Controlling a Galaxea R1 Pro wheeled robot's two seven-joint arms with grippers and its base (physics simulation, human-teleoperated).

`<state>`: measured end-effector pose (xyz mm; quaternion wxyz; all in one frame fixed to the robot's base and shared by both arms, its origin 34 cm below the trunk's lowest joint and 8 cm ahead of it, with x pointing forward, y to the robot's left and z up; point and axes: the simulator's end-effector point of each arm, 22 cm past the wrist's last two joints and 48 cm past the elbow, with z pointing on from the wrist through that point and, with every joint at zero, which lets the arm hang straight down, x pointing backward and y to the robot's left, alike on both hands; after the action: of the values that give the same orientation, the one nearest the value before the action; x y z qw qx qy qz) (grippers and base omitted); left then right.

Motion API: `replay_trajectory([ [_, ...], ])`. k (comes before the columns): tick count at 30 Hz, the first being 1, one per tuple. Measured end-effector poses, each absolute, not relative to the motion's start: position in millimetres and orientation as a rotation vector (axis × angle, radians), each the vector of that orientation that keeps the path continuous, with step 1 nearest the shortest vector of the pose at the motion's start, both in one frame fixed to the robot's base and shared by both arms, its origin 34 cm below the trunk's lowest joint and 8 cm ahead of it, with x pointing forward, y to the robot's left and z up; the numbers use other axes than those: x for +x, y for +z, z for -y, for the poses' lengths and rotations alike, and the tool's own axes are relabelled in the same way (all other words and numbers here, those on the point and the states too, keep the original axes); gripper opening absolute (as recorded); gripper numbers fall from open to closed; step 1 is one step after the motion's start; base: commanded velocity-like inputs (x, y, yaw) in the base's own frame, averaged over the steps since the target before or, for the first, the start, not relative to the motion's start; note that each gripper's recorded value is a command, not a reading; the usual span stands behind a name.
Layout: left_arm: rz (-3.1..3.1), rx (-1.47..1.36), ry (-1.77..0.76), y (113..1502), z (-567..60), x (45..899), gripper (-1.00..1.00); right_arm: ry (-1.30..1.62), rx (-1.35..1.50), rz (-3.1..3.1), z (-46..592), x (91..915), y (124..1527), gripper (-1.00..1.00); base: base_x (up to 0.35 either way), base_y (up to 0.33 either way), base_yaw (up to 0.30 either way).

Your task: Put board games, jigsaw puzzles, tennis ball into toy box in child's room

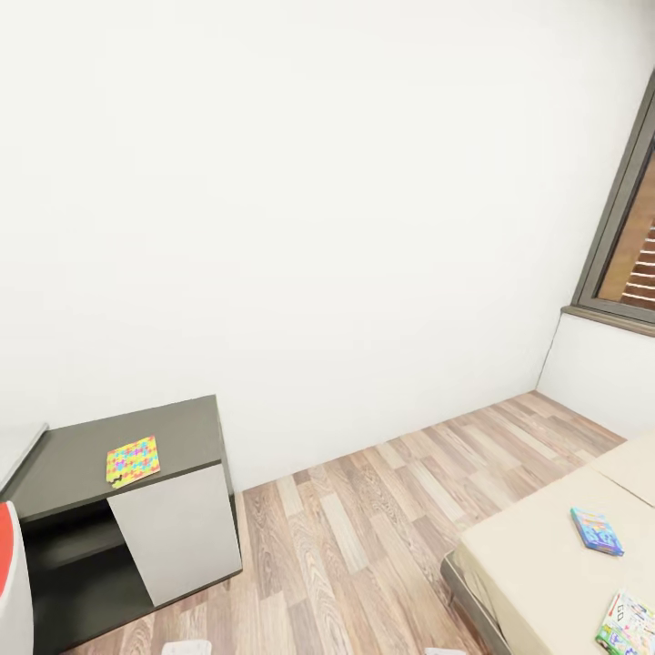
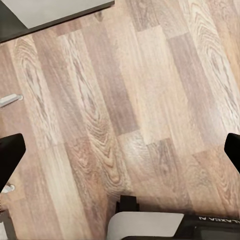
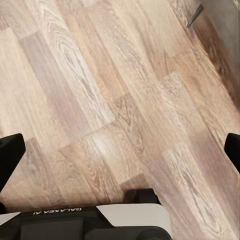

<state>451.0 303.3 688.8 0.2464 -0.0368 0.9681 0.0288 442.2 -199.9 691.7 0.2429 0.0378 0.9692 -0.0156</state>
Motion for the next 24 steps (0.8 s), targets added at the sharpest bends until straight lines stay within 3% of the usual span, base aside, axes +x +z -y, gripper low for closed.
replay_trajectory([
  [13, -2.639, -0.104, 0.092, 689.1, -302.3, 451.3, 1.0, -0.048, 0.098, -2.645, 202.9, 441.9, 691.7, 1.0, 0.026, 0.0, 0.0],
  [24, -2.582, -0.1, 0.088, 694.5, -299.7, 459.8, 1.0, -0.038, 0.118, -2.64, 199.5, 443.7, 693.3, 1.0, 0.284, 0.0, 0.0],
])
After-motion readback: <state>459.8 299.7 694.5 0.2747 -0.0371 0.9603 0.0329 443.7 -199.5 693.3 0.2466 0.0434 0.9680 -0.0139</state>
